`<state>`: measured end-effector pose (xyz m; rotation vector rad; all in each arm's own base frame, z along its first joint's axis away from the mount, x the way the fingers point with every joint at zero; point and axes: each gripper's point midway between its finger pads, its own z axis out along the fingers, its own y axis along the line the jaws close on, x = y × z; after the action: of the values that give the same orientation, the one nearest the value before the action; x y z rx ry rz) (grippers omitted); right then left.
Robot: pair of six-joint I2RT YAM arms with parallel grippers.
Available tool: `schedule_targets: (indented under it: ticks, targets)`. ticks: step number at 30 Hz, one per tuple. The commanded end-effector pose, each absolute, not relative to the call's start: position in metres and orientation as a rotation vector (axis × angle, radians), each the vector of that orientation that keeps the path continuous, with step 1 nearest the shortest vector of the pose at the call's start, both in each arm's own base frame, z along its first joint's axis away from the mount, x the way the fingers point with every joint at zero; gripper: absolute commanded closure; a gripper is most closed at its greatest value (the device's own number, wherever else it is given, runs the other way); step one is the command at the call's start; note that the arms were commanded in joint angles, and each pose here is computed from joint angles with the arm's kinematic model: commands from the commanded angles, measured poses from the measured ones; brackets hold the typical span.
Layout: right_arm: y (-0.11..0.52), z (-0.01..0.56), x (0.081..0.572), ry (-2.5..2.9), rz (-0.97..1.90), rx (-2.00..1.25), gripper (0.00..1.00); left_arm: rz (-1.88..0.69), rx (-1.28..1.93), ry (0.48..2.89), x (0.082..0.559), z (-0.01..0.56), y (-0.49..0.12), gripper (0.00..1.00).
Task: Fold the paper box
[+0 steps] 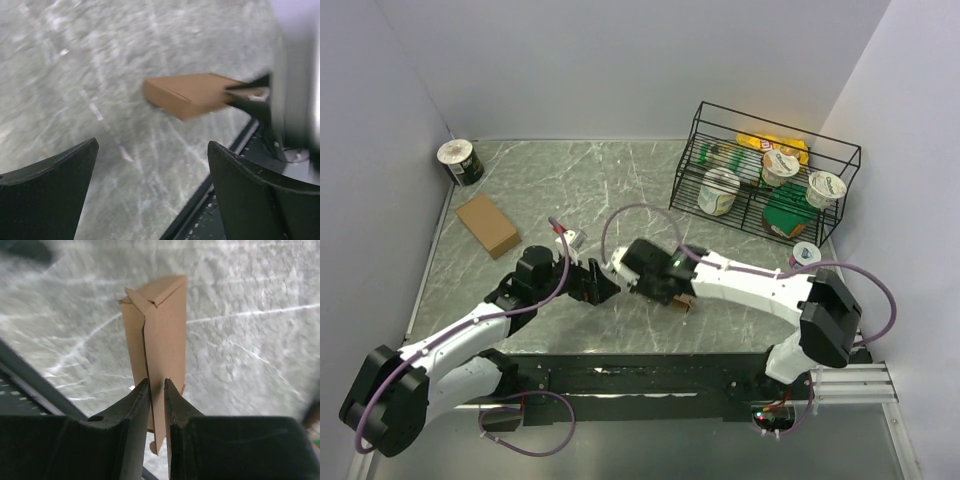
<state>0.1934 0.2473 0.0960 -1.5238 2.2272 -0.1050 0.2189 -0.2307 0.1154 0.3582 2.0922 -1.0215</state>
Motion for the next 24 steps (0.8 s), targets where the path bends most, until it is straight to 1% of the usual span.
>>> schedule_targets:
  ticks: [1, 6, 10, 16, 19, 24]
  targets:
    - [0.259, 0.114, 0.187, 2.297, 0.249, -1.538, 0.76, -1.150, 0.485, 1.896, 0.210, 0.160, -0.247, 0.02]
    - [0.261, 0.102, 0.185, 2.385, 0.415, -1.573, 0.78, -1.184, 0.516, 1.834, 0.204, 0.167, -0.249, 0.02]
    - [0.261, 0.095, 0.195, 2.393, 0.442, -1.552, 0.78, -1.174, 0.525, 1.860, 0.207, 0.153, -0.251, 0.01]
    - [0.253, 0.095, 0.209, 2.384, 0.439, -1.506, 0.78, -1.173, 0.618, 1.864, 0.216, 0.145, -0.268, 0.06]
    - [0.251, 0.099, 0.216, 2.376, 0.459, -1.484, 0.77, -1.169, 0.674, 1.829, 0.222, 0.151, -0.279, 0.07]
    - [0.241, 0.096, 0.229, 2.402, 0.466, -1.443, 0.77, -1.162, 0.713, 1.787, 0.236, 0.162, -0.293, 0.11]
